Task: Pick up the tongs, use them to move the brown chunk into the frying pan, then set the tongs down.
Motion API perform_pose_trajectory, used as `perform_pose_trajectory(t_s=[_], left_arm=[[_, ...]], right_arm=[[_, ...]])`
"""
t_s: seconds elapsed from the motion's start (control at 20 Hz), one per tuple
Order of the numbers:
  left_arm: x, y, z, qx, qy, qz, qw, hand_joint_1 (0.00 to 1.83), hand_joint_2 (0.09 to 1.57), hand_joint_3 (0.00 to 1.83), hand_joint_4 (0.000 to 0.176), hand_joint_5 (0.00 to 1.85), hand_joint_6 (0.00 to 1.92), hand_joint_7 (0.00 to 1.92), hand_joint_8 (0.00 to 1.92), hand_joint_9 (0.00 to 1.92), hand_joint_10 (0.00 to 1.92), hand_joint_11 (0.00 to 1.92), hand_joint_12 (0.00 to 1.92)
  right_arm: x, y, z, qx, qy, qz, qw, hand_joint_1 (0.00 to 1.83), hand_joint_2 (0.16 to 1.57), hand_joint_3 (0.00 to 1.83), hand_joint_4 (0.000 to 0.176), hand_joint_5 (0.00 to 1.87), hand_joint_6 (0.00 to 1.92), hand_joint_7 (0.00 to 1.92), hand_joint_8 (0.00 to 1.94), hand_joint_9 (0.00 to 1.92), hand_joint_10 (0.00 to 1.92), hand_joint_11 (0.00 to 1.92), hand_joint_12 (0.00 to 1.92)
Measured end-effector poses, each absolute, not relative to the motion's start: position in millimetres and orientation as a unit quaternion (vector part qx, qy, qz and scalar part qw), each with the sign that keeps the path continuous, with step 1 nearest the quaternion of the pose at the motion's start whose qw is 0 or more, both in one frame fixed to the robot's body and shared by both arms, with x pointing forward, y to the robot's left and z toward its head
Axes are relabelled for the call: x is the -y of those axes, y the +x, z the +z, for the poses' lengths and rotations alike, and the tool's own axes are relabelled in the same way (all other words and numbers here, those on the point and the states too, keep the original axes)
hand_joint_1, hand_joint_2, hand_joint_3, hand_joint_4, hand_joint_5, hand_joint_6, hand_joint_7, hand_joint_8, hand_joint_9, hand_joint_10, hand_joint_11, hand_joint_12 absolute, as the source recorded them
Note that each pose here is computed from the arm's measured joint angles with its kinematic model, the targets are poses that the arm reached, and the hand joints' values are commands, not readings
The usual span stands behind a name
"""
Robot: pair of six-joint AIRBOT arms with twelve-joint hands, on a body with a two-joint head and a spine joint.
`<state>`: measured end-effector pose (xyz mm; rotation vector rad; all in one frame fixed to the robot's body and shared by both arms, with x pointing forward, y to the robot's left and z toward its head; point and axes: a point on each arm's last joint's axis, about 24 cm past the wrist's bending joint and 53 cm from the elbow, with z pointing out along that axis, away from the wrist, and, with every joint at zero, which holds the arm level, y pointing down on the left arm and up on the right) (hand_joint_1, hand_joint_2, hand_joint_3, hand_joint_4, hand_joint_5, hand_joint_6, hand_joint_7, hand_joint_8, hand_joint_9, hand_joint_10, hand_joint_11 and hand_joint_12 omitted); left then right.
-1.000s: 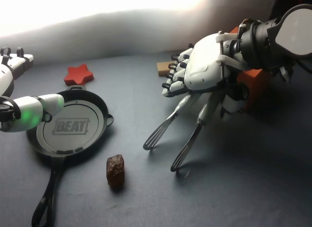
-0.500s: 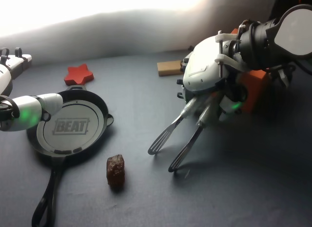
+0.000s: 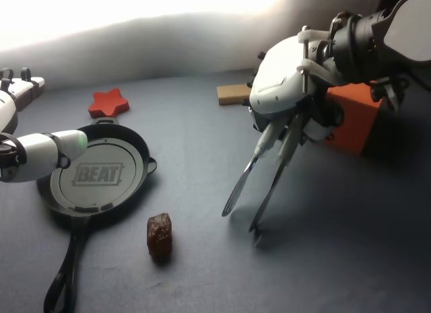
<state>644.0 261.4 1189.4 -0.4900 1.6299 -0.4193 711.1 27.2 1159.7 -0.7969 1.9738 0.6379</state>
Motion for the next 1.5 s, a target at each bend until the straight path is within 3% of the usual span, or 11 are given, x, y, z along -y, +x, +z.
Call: perform_pose_trajectory(t_s=[0.25, 0.35, 0.9, 1.1, 1.35, 1.5], left_arm=[[-261.0, 644.0, 1189.5, -0.715, -0.214, -0.184, 0.64, 0.01, 1.23, 0.0, 0.0, 0.12, 0.0, 0.17, 0.0, 0.14, 0.0, 0.0, 0.39], [-261.2, 644.0, 1189.5, -0.715, -0.214, -0.184, 0.64, 0.0, 1.22, 0.0, 0.0, 0.12, 0.0, 0.17, 0.0, 0.15, 0.0, 0.0, 0.45], [-261.0, 644.8, 1190.0, -0.715, -0.211, -0.185, 0.641, 0.02, 1.23, 0.0, 0.0, 0.12, 0.0, 0.17, 0.0, 0.15, 0.0, 0.0, 0.43], [-262.6, 645.7, 1190.3, -0.714, -0.213, -0.184, 0.641, 0.02, 1.23, 0.0, 0.0, 0.13, 0.0, 0.17, 0.0, 0.15, 0.0, 0.0, 0.45], [-262.8, 646.2, 1190.9, -0.713, -0.211, -0.184, 0.643, 0.03, 1.23, 0.0, 0.0, 0.13, 0.0, 0.17, 0.0, 0.15, 0.0, 0.0, 0.42], [-265.0, 646.3, 1189.4, -0.714, -0.215, -0.182, 0.641, 0.0, 1.23, 0.0, 0.0, 0.12, 0.0, 0.16, 0.0, 0.15, 0.0, 0.0, 0.43]], right_arm=[[-34.6, 685.7, 1192.0, -0.791, -0.269, 0.318, 0.449, 1.2, 1.14, 0.0, 0.018, 0.9, 1.15, 0.98, 0.98, 0.97, 0.77, 0.59, 1.59], [-33.4, 676.6, 1204.8, -0.786, -0.242, 0.343, 0.453, 1.21, 1.12, 0.0, 0.021, 0.95, 1.08, 1.01, 0.93, 0.98, 0.76, 0.62, 1.57], [-20.2, 637.2, 1270.1, -0.705, -0.186, 0.407, 0.55, 1.2, 1.14, 0.0, 0.017, 0.9, 1.15, 0.98, 0.98, 0.95, 0.79, 0.6, 1.61], [-28.4, 616.0, 1258.2, -0.716, -0.16, 0.438, 0.52, 1.21, 1.13, 0.0, 0.021, 0.92, 1.11, 0.98, 0.97, 0.94, 0.77, 0.58, 1.59], [12.8, 657.4, 1234.3, -0.746, -0.023, 0.375, 0.55, 1.21, 1.14, 0.0, 0.017, 0.91, 1.14, 0.98, 0.97, 0.95, 0.76, 0.59, 1.6], [26.4, 658.3, 1213.7, -0.771, -0.006, 0.335, 0.541, 1.21, 1.14, 0.0, 0.016, 0.9, 1.15, 0.99, 0.97, 0.97, 0.77, 0.61, 1.6]])
